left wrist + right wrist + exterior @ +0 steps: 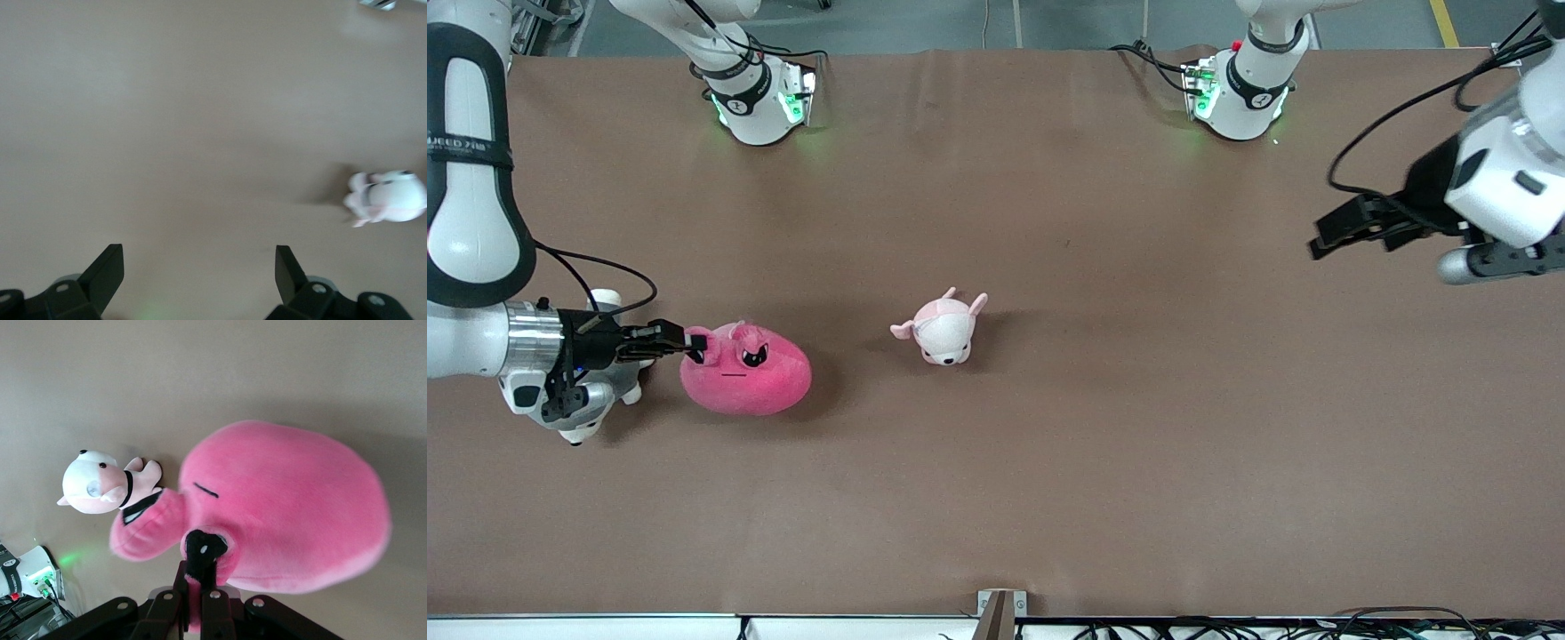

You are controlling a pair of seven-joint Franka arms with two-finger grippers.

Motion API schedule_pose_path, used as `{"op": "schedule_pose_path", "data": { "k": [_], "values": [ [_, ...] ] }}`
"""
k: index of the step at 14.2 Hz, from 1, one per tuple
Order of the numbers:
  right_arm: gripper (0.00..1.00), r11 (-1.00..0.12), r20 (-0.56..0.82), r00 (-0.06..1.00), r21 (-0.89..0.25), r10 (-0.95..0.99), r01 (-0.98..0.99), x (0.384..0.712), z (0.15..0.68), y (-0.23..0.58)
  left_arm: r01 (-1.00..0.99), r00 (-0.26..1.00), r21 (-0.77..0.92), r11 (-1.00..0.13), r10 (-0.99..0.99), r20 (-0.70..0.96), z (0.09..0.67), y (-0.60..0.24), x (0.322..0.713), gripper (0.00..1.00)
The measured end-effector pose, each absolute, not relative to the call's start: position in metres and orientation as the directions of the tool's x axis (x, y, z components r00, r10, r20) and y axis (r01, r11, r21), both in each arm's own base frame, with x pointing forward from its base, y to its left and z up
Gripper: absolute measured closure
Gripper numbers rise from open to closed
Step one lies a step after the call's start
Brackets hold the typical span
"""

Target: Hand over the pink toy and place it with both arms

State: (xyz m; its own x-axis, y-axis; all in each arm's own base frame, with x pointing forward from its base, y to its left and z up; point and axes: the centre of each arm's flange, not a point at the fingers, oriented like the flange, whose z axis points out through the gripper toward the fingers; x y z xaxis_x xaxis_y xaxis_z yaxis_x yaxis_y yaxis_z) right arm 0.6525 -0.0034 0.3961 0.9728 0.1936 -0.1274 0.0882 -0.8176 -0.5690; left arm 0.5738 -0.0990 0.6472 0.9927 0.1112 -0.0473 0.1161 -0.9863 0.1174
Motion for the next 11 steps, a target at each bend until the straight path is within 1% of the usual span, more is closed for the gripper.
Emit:
{"op": "schedule_pose_path", "data": {
  "k": [3, 5, 9, 11],
  "values": [
    [0.91, -0.816, -0.145, 0.97, -0.572, 0.194, 0.078, 0.659, 0.379, -0.003, 0.029, 0.999, 0.08, -0.996, 0.026, -0.045, 0.644, -0.046, 0.557, 0.0],
    [0.91, -0.815, -0.157, 0.968, -0.575, 0.194, 0.07, 0.661, 0.37, -0.003, 0.016, 0.999, 0.064, -0.998, 0.013, -0.041, 0.646, -0.022, 0.545, 0.0],
    [0.91, -0.81, -0.177, 0.964, -0.583, 0.199, 0.06, 0.66, 0.362, -0.002, 0.001, 1.0, 0.036, -0.999, 0.0, -0.021, 0.646, -0.026, 0.526, 0.0],
    [0.91, -0.805, -0.208, 0.955, -0.592, 0.211, 0.049, 0.657, 0.353, 0.0, -0.002, 1.0, 0.03, -1.0, -0.002, -0.009, 0.646, -0.028, 0.524, 0.0]
  ]
}}
